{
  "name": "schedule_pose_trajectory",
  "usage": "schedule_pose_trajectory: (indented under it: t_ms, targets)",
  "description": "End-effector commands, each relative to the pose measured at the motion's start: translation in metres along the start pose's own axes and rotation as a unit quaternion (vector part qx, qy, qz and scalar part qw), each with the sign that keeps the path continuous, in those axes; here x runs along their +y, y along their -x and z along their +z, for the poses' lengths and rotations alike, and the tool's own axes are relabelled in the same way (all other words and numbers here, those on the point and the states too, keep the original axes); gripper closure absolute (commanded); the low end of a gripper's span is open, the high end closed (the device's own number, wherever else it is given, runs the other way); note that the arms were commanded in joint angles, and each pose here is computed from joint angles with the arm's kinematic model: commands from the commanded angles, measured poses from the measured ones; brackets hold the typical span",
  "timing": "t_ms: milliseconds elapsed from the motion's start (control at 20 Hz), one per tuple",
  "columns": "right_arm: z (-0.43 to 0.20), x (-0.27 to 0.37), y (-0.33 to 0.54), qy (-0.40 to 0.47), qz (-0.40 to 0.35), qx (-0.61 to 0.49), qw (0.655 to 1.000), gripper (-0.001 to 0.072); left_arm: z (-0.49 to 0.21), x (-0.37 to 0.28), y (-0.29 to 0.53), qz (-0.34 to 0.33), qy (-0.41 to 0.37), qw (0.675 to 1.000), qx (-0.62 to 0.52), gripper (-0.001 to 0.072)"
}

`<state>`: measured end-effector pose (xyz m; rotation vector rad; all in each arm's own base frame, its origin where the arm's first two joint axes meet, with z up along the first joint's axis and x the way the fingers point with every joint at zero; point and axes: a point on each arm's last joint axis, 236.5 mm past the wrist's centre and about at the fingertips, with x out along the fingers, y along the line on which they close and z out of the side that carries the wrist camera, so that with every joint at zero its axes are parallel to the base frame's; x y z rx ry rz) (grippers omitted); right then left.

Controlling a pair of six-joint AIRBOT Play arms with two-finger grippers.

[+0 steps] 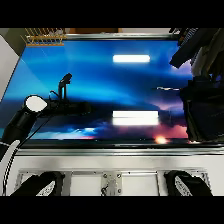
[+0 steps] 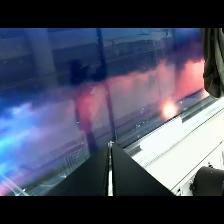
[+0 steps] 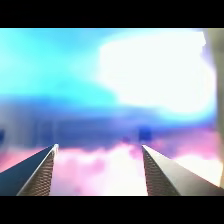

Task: Fold the clothes and pants, and hang the long-sleeved shirts on hangers.

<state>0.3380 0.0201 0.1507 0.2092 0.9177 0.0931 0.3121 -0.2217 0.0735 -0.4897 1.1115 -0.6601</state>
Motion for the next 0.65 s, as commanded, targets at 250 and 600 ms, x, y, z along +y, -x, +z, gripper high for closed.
schedule_pose_trajectory:
  t_ms: [250,600]
  targets:
    - [-0.042,0.077,-0.011,0.080,0.081,0.057,0.992,0.0695,0.000,0.000,0.000,0.000,0.000,1.000,0.000,0.0691]
    - [-0.043,0.077,-0.011,0.080,0.081,0.060,0.992,0.0695,0.000,0.000,0.000,0.000,0.000,1.000,0.000,0.0691]
